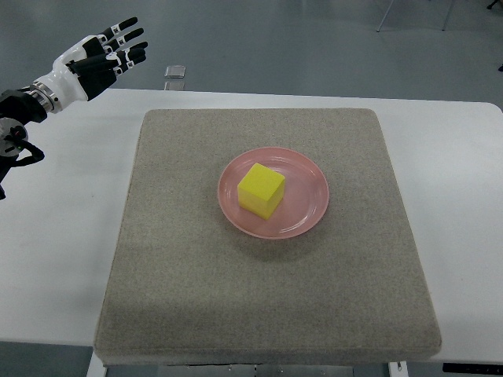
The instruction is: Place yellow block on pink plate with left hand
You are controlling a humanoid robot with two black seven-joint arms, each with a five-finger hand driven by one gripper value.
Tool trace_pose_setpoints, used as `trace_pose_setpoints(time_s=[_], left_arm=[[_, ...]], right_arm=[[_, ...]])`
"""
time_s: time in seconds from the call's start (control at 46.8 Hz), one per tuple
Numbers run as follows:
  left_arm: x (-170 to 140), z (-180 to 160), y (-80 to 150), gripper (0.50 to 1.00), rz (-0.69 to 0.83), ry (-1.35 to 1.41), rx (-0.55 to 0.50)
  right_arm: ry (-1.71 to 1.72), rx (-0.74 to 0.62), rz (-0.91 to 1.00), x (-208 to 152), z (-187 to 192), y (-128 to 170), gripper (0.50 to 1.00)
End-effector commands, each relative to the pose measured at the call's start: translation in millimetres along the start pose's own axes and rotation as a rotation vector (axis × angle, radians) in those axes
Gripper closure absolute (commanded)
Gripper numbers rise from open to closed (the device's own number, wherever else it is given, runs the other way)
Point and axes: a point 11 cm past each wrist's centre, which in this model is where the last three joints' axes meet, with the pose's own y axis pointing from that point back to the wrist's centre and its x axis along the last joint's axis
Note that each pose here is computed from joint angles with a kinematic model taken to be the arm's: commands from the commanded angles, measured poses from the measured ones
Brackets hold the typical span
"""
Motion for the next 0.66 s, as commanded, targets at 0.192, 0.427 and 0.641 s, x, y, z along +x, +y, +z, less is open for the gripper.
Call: trace_pose_setpoints(time_s=[0.192, 0.427, 0.641], left_arm=[[8, -18, 8, 0.506, 0.033, 0.224, 0.140], [8, -28, 14, 0.504, 0.028, 0.341, 0.167], [16, -33, 23, 0.504, 0.049, 0.356, 0.168]], right_arm=[[0.000, 0.000, -0.005, -1, 0, 0, 0.576], [0.003, -0.011, -0.020, -7, 8, 1, 0.576], [0.008, -0.016, -0.034, -12, 11, 1, 0.576]])
